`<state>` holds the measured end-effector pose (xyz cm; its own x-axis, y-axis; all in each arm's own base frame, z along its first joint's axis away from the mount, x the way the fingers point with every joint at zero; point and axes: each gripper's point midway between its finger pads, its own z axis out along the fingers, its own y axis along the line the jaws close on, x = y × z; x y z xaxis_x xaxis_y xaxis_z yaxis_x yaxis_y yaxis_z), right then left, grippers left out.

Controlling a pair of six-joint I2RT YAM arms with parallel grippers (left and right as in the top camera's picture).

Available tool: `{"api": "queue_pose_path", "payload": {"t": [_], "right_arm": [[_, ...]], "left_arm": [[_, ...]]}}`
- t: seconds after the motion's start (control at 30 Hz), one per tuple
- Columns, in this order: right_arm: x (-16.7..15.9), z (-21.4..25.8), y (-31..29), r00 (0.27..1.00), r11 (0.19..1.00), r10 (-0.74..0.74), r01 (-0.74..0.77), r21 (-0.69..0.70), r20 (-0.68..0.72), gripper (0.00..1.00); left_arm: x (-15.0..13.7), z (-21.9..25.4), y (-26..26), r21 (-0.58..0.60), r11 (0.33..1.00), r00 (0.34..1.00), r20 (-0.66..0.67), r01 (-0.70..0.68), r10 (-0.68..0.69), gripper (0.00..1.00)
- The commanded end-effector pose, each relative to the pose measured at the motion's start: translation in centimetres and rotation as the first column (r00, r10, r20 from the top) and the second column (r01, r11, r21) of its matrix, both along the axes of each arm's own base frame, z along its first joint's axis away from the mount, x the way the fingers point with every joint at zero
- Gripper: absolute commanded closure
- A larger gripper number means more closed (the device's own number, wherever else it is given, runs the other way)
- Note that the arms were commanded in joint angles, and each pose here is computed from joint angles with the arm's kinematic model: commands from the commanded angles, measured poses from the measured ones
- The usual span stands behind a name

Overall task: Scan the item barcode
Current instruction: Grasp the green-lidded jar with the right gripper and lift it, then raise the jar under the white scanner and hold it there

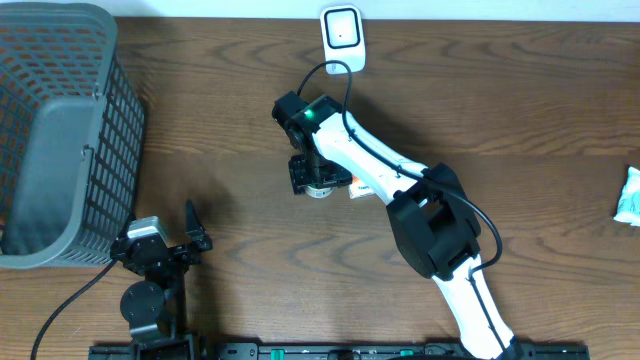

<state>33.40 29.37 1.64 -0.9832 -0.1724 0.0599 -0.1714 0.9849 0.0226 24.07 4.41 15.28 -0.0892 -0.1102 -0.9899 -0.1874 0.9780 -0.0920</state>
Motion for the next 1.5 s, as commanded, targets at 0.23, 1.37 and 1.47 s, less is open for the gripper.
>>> {"api": "queue_pose_path", "payload": {"t": [0.23,1.37,1.47], "right_arm": [[-0.8,0.2,0.3,0.994,0.997,-0.049,0.055,0.060,-0.093,0.38],[-5.2,6.1,-6.0,0.839,0.938,0.112,0.087,0.335,-0.533,0.42],[-5.2,6.3,-5.7,0.837,0.933,0.112,0.096,0.346,-0.536,0.43]], "left_arm": [[0.0,-1.5,-0.2,-0.003,1.000,0.999,-0.042,0.011,-0.011,0.02],[0.0,-1.5,-0.2,-0.003,1.000,0.999,-0.042,0.011,-0.011,0.02],[0.0,-1.5,-0.2,-0.003,1.000,0.999,-0.042,0.011,-0.011,0.02]]}}
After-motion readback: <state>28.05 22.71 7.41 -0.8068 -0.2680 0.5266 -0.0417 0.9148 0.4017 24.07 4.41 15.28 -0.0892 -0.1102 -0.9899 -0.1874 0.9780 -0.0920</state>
